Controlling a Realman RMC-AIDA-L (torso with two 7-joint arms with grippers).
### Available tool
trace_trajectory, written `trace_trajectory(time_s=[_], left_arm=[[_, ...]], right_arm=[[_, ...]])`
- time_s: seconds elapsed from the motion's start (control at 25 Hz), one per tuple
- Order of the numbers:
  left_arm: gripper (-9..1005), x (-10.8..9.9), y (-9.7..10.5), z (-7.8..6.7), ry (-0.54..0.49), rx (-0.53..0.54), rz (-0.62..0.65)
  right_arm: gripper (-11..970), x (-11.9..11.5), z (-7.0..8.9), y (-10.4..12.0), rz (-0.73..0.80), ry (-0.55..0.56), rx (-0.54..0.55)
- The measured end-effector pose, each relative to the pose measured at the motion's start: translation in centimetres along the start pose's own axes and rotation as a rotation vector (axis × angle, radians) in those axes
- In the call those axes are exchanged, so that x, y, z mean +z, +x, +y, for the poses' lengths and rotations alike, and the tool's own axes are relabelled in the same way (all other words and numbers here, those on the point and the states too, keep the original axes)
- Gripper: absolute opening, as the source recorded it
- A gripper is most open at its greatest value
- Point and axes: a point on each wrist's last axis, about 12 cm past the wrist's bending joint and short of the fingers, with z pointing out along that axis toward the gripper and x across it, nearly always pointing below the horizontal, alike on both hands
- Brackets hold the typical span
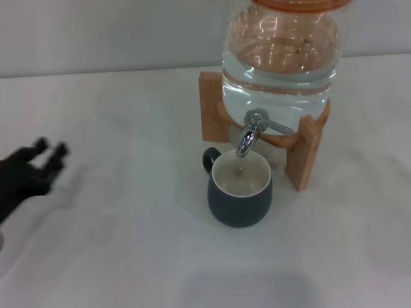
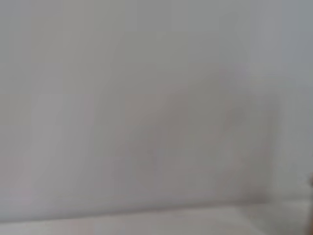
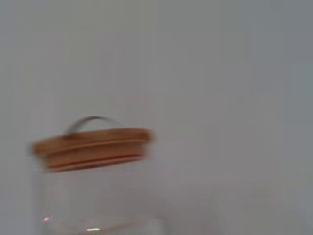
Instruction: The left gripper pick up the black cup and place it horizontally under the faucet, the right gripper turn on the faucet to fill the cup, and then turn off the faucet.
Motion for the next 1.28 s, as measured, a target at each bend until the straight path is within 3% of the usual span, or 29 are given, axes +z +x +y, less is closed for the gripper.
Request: trace_trajectory(time_s=[0.2,0.4,0.72,1.28], left_arm=[[411,-2.4,-0.1,1.6,-0.132,-0.052,-0.079],[412,-3.7,-0.5,2.6,-0.194,-0.076,-0.124],[412,-4.5,-0.4,2.9,-0.222,-0.093,-0.132],[411,-4.8,0.0,2.6,-0.224,-0.108,-0.129]], right_arm=[[868,2.2,0.7,-2.1,0.124,-0.229,0.036],[869,5.5,2.4,-2.8,0.248,-0.422,0.058],[869,8.1,4.1,-2.9,0.309,-0.545,0.064],[868,12.1,6.1,-2.5,0.392,-0.622,0.032]])
